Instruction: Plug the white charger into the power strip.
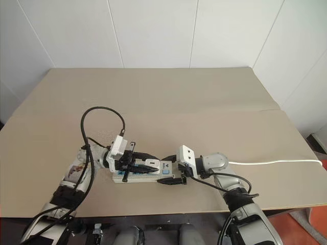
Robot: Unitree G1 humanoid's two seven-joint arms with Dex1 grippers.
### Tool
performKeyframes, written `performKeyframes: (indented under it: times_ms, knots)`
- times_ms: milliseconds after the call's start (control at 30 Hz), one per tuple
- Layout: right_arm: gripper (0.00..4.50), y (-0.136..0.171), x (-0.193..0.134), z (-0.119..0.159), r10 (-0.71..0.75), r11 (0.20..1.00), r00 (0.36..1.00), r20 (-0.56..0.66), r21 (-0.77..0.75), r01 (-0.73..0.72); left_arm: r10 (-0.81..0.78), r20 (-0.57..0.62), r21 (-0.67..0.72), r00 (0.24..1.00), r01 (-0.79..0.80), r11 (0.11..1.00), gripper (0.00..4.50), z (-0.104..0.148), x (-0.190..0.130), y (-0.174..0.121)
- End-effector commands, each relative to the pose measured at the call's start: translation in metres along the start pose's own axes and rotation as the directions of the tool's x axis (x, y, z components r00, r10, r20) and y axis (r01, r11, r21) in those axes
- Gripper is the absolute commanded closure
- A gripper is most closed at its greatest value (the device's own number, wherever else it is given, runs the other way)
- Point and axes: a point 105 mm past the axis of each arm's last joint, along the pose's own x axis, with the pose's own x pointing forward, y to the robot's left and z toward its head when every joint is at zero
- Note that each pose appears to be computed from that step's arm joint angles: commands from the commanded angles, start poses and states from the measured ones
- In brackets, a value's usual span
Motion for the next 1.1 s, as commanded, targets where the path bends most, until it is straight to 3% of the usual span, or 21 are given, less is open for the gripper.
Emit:
performKeyframes:
  times_ms: [33, 1100]
  knots:
    - [1.08, 0.0114, -0.0043, -0.0297, 0.026, 0.997, 0.992, -0.122, 0.076, -0.016, -0.003, -0.007, 0.007, 1.0, 0.003, 1.0, 3.48, -0.0005, 0.0003, 0.0016]
    - [1.08, 0.0107, -0.0041, -0.0295, 0.032, 0.997, 0.991, -0.128, 0.073, -0.023, -0.007, -0.031, -0.035, 0.999, 0.006, 0.999, 3.48, -0.0055, -0.0062, -0.0051]
